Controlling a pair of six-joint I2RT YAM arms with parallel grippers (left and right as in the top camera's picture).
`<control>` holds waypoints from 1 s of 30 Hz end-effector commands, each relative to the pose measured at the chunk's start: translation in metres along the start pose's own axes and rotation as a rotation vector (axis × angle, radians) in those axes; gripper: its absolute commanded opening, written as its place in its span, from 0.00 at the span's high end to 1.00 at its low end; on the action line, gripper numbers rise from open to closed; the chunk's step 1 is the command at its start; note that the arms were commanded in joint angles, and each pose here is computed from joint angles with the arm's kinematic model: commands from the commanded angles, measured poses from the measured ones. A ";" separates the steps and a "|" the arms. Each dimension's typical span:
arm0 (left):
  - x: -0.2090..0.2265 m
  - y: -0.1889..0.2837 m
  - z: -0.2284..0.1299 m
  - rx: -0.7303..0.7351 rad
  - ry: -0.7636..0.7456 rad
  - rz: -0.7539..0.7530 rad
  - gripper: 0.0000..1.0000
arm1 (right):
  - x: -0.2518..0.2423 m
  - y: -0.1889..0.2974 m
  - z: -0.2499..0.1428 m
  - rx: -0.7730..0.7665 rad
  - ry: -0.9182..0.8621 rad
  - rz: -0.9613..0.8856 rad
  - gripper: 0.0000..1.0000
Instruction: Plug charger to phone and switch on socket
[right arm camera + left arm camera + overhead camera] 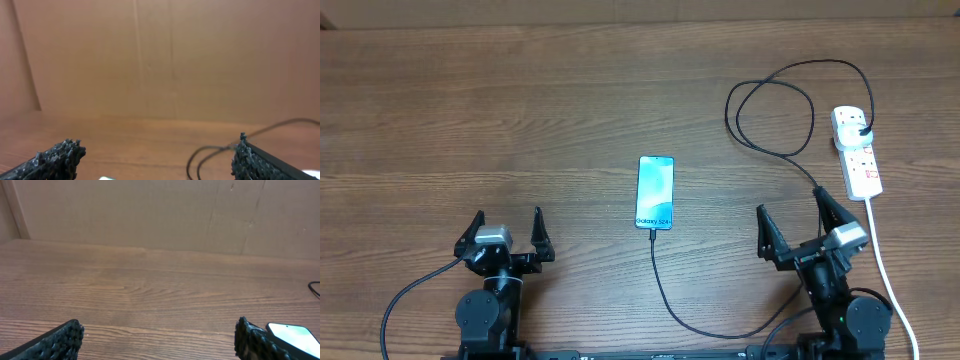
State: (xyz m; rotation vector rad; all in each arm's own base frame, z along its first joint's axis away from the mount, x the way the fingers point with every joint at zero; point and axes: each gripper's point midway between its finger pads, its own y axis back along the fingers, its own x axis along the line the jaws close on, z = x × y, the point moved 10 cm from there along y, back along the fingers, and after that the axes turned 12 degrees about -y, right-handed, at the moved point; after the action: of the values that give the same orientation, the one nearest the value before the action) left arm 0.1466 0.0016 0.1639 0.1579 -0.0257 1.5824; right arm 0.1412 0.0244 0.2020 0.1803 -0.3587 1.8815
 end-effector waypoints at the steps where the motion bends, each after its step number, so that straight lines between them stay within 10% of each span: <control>1: 0.000 0.000 -0.001 -0.005 -0.026 -0.008 0.00 | -0.007 0.000 -0.007 0.021 -0.009 -0.070 0.00; 30: 0.000 0.000 -0.001 -0.004 -0.026 -0.008 0.00 | -0.020 0.003 -0.026 0.129 -0.037 -0.204 0.00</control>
State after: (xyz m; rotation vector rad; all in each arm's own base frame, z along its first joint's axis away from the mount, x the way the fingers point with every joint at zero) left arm 0.1466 0.0016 0.1639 0.1579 -0.0257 1.5824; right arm 0.1457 0.0154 0.1747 0.3258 -0.2377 1.7203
